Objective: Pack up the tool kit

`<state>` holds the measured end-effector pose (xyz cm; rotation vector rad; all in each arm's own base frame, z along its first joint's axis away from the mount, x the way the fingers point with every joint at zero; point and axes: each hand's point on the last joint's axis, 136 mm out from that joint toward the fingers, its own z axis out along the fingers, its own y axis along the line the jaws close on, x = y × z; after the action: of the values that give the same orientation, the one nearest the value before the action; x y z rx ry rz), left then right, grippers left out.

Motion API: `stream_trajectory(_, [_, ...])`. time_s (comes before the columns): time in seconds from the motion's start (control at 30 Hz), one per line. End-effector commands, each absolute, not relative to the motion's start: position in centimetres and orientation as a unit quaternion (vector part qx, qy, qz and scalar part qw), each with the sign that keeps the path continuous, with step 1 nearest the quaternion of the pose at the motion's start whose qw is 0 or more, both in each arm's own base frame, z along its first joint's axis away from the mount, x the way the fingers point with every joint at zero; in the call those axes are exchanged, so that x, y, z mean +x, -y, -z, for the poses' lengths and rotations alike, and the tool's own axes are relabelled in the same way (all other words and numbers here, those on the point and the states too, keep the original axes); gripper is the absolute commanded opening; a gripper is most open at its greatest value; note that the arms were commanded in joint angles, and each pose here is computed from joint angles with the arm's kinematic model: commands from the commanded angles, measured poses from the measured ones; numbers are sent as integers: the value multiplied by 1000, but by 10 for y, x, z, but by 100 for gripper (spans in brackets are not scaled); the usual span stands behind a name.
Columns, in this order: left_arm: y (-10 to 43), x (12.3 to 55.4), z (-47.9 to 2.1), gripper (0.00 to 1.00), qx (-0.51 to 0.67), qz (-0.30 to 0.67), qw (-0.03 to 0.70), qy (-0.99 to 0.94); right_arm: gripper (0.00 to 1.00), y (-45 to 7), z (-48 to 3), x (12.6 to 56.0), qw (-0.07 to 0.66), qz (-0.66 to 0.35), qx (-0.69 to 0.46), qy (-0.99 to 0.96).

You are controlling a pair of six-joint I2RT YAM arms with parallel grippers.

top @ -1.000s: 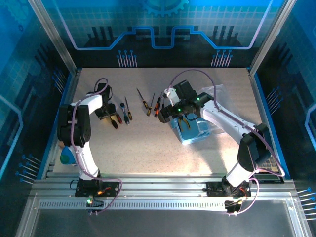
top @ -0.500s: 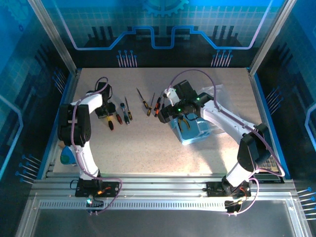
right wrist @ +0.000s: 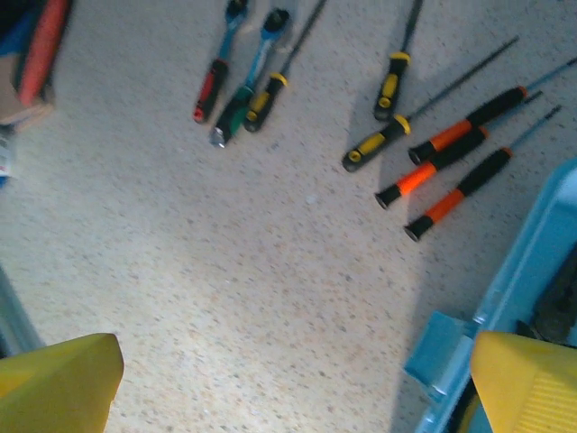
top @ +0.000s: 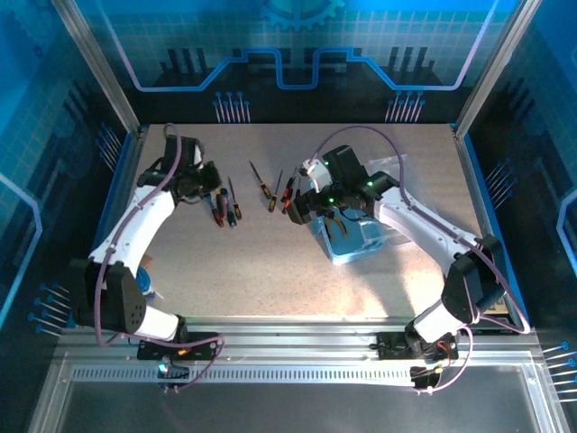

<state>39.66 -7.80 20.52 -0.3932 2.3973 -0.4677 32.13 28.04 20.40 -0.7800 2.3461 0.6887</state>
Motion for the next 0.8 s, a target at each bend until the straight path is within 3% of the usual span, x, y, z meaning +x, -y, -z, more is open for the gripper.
stream_trajectory(0.0, [137, 400, -224, 0, -128, 282, 332, -891, 100, -296, -229, 312, 298, -333, -282, -849])
stream_trajectory(0.1, [169, 402, -231, 0, -113, 319, 333, -880, 99, -306, -238, 309, 309, -366, -273, -834])
stream_trajectory(0.4, [218, 402, -244, 0, -72, 335, 333, -878, 79, -325, -227, 317, 307, -378, -235, -841])
stream_trajectory(0.67, [233, 398, -249, 0, -61, 342, 336, -875, 69, -344, -209, 322, 291, -369, -217, -855])
stream_trajectory(0.77, [235, 397, -251, 0, -57, 344, 337, -874, 59, -347, -205, 323, 292, -365, -213, -858])
